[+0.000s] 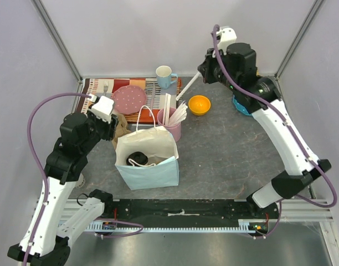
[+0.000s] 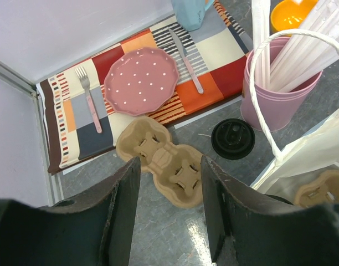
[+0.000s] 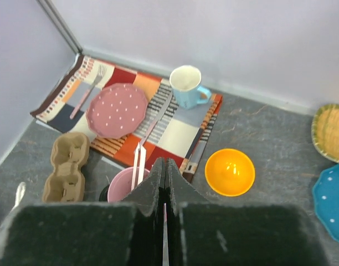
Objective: Pack the takeout coffee
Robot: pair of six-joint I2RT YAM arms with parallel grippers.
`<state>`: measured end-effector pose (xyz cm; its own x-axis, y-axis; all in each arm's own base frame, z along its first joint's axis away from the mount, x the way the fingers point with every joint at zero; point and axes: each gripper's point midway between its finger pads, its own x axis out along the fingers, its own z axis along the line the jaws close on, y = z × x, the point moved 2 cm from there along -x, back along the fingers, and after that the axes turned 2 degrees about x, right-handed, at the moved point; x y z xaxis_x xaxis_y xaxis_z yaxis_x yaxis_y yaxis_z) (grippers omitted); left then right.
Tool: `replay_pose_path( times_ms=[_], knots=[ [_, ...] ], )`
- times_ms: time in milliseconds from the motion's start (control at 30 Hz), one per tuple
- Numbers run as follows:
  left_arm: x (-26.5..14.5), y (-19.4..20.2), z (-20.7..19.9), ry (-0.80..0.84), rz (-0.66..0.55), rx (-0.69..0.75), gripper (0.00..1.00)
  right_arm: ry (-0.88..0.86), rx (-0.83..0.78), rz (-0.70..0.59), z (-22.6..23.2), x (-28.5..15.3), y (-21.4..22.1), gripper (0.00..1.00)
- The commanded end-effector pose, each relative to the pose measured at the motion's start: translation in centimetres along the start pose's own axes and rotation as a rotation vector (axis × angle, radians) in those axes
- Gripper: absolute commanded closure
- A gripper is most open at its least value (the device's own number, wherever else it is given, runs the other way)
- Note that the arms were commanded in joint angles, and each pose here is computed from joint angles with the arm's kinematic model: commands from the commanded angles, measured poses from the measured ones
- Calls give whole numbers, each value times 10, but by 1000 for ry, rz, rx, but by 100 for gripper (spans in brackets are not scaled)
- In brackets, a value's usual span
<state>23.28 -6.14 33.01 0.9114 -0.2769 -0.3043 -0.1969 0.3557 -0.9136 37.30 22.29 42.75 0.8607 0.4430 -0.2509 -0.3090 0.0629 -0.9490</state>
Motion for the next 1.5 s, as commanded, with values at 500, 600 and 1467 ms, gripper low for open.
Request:
replay_pose_path(
  times_ms=[500, 600, 1467],
  knots=[
    [-7, -12, -9, 48, -67, -63, 46, -316, -23, -509, 45, -181, -114, 100],
    [-7, -11, -9, 53, -68, -62, 46, -486, -37, -540, 69, -201, -117, 100],
    [-6, -2, -12, 62, -47, -69, 46, -779, 52, -13, 104, -179, -10, 100]
  ],
)
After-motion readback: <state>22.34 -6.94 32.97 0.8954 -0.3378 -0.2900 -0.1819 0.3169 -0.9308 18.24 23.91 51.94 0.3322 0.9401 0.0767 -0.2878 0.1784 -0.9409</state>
